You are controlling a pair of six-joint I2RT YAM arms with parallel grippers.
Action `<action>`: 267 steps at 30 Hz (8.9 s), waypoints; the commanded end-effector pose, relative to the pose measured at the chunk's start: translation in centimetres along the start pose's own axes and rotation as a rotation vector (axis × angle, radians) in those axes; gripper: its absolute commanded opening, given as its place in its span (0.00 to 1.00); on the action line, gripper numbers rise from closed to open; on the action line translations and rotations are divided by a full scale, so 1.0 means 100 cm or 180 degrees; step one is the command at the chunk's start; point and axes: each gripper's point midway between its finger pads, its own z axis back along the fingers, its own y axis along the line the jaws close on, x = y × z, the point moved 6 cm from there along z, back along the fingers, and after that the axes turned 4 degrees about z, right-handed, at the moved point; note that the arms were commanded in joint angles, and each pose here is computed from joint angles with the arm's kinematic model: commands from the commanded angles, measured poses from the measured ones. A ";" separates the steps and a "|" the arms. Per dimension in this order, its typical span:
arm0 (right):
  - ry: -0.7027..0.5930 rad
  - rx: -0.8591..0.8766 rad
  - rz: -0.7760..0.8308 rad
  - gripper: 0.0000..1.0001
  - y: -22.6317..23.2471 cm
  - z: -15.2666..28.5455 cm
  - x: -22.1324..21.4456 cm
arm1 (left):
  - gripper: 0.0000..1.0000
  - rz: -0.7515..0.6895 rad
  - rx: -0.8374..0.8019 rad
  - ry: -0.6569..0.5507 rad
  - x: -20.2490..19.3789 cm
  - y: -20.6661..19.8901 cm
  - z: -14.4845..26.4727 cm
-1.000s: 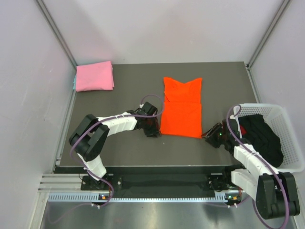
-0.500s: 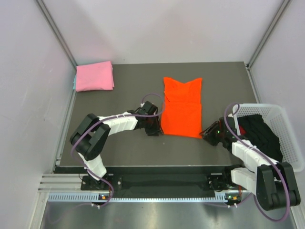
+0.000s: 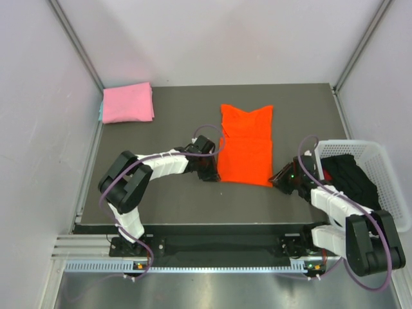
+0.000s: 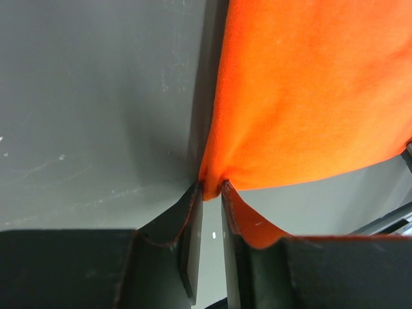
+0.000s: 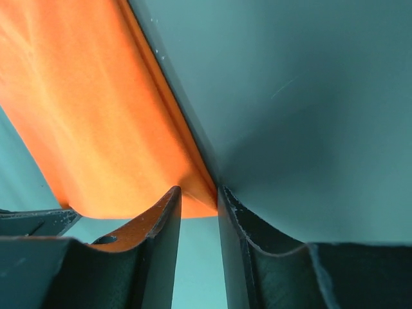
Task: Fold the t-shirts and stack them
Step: Fold the tshirt
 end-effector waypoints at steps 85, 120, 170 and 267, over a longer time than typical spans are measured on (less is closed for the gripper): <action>-0.0439 0.0529 0.1428 0.01 0.167 -0.118 0.276 | 0.00 -0.0225 -0.1685 -0.1797 0.321 -0.099 -0.035; 0.0353 0.1245 0.1838 0.68 0.132 -0.080 0.186 | 0.45 -0.1180 -0.1123 -0.1108 0.238 -0.029 -0.013; 0.0665 0.1392 0.1907 0.59 0.121 -0.080 0.158 | 0.40 -0.1016 -0.0455 -0.0805 0.212 -0.002 0.011; 0.1315 0.1931 0.2101 0.28 0.155 -0.054 0.079 | 0.32 -0.0541 -0.0402 -0.0419 0.142 0.005 0.042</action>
